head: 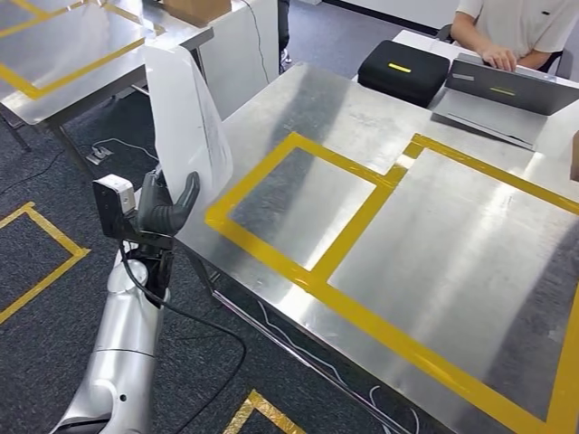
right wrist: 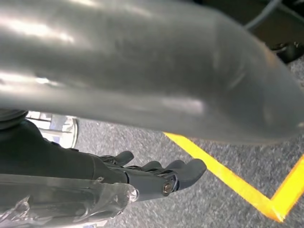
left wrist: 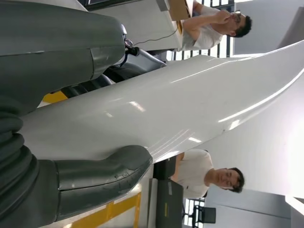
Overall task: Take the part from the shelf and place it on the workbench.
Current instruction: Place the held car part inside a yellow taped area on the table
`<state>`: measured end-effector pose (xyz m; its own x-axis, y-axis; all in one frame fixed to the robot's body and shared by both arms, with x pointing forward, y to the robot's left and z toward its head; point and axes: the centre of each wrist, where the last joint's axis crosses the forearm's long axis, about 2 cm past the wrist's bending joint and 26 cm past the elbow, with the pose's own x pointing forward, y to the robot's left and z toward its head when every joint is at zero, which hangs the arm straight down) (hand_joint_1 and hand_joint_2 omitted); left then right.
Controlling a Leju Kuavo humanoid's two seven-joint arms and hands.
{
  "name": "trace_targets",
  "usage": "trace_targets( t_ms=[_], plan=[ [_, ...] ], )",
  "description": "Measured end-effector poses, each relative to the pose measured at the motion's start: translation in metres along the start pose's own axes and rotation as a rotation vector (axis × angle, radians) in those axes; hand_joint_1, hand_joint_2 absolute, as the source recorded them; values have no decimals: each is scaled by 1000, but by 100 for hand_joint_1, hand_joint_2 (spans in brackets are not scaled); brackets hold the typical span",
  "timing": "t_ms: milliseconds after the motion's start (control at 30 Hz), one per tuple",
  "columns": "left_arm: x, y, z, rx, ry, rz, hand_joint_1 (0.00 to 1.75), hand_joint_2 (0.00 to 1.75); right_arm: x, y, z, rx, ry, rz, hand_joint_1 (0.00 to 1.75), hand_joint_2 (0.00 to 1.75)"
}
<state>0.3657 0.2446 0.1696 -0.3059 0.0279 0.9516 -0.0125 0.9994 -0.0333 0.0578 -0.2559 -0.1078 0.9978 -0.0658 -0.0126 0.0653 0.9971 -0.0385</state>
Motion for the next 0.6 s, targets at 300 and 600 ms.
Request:
trace_targets(
  t_ms=[300,600],
  plan=[
    [1,-4,-1,-6,-5,5,175,175,-2,0,0,2,4,0,0,0],
    [2,-5,-2,-12,-11,5,175,175,1,0,0,1,-2,2,0,0]
  ],
)
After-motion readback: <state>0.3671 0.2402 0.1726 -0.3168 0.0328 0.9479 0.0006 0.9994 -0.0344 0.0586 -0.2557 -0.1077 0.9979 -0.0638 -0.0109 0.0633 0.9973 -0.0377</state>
